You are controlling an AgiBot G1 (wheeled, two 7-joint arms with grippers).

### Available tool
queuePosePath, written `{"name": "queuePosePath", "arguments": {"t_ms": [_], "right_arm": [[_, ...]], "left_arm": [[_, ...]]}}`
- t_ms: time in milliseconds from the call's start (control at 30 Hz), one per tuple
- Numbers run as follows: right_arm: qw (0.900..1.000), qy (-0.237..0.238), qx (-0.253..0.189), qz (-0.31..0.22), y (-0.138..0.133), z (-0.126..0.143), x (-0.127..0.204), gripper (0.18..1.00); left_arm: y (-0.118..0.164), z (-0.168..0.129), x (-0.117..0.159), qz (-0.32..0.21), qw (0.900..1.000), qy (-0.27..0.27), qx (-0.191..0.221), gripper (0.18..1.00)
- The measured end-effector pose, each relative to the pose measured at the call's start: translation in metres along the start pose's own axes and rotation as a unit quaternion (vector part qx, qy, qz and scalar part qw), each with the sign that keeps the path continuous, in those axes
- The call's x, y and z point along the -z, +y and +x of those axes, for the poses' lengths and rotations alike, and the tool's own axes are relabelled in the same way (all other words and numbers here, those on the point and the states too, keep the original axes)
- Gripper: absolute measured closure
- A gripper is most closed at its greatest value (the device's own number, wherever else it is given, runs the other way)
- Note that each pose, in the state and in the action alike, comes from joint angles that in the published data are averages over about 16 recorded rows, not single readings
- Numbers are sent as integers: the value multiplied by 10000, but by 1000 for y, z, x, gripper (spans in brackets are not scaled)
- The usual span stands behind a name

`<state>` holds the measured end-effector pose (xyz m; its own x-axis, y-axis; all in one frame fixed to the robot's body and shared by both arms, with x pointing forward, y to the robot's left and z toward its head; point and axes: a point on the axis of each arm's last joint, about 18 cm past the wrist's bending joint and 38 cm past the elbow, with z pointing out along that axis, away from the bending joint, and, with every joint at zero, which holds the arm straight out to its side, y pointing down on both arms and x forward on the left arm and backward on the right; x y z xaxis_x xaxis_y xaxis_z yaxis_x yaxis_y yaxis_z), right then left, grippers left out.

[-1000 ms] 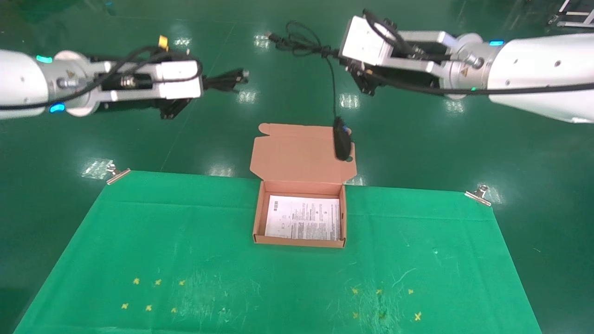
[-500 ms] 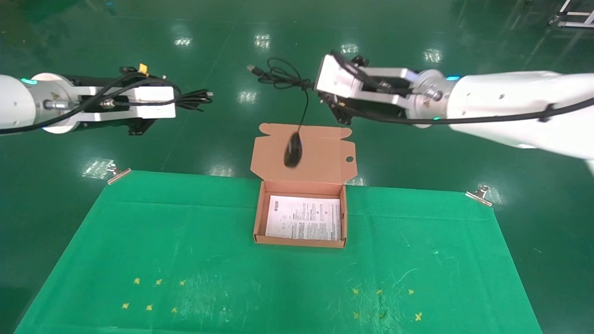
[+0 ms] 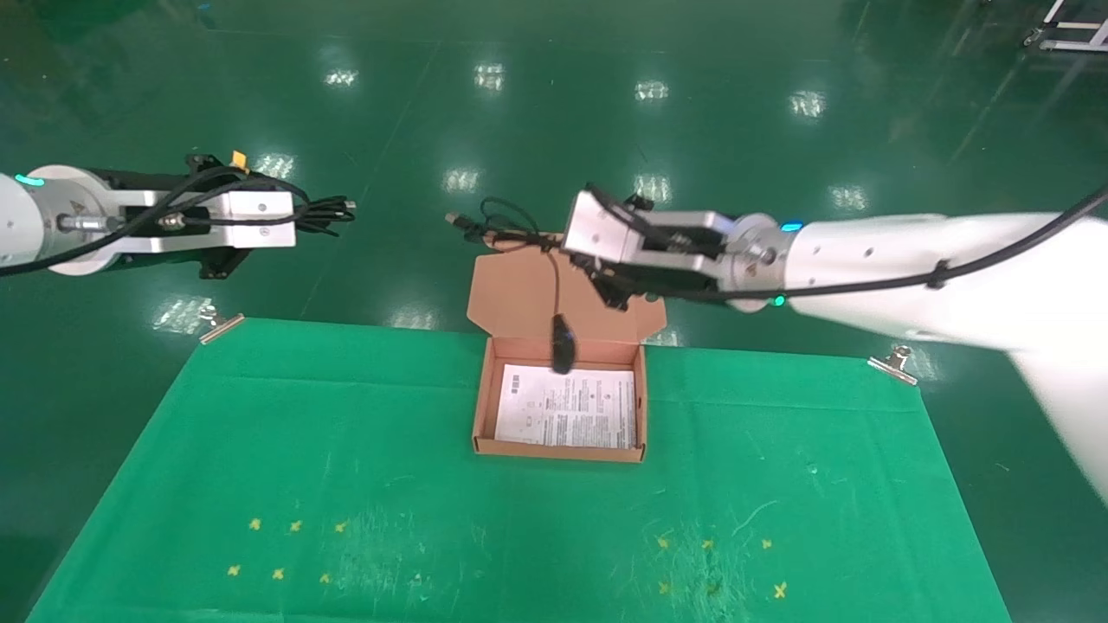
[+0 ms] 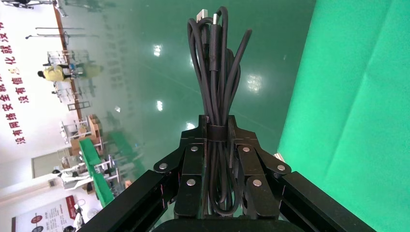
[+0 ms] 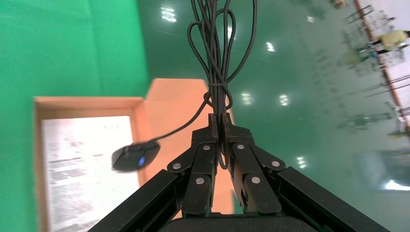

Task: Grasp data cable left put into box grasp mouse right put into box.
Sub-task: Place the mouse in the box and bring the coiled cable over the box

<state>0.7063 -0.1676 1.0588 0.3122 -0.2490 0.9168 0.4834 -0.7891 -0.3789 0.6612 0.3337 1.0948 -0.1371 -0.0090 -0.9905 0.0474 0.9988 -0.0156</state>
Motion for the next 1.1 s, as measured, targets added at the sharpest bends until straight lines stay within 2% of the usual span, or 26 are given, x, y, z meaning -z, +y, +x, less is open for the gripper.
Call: {"name": "queuePosePath", "arguments": {"t_ms": [233, 600, 1100], "right_arm": [[9987, -331, -320, -208, 14, -30, -21, 985], [9906, -666, -852, -833, 54, -67, -45, 986], [9875, -754, -841, -1100, 66, -82, -59, 982]], "left_arm": [[3, 2, 1, -54, 10000, 28, -8, 929], [3, 2, 1, -65, 10000, 32, -10, 929], [1, 4, 1, -31, 10000, 51, -27, 930]]}}
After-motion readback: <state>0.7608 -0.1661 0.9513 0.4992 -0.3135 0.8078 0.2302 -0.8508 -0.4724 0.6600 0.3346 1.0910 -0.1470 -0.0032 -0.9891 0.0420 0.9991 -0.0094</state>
